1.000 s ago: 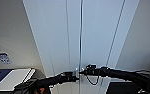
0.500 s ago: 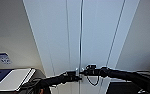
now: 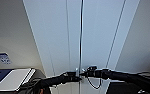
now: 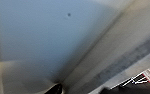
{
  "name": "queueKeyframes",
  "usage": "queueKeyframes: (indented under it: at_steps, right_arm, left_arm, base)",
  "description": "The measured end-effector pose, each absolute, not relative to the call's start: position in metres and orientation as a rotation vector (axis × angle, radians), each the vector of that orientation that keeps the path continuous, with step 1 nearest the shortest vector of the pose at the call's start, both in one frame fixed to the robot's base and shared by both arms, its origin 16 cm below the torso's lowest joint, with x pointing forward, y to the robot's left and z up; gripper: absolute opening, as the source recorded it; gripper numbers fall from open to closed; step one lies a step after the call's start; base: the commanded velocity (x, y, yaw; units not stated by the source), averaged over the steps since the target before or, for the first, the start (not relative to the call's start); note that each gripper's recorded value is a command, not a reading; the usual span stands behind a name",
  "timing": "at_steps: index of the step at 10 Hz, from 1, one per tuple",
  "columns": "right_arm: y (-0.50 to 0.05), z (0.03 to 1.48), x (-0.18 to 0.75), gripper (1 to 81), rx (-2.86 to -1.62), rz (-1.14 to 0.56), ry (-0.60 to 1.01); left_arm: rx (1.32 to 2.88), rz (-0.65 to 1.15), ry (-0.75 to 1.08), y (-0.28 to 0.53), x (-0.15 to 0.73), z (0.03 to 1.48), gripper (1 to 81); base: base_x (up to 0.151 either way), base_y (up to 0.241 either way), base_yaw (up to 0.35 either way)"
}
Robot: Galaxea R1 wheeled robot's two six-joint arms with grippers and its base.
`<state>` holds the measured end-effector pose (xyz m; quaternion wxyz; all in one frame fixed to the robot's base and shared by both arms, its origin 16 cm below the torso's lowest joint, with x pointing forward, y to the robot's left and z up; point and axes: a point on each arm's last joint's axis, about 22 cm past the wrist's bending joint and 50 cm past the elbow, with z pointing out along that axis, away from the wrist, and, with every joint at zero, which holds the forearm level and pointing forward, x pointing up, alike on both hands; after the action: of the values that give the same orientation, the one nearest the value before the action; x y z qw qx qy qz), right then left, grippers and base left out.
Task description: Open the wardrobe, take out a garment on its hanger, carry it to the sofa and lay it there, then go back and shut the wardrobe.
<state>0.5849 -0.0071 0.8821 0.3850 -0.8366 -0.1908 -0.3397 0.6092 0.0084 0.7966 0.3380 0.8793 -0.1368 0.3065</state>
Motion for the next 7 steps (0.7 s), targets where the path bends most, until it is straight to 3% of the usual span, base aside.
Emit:
queueKeyframes:
  at_steps: [7]
  right_arm:
    - [-0.009,0.877,0.55,81.1,-2.056,-0.867,-0.529]
  left_arm:
    - [2.194,0.693,-0.542,0.023,0.526,0.811,81.1]
  base:
    - [0.0,0.0,0.0]
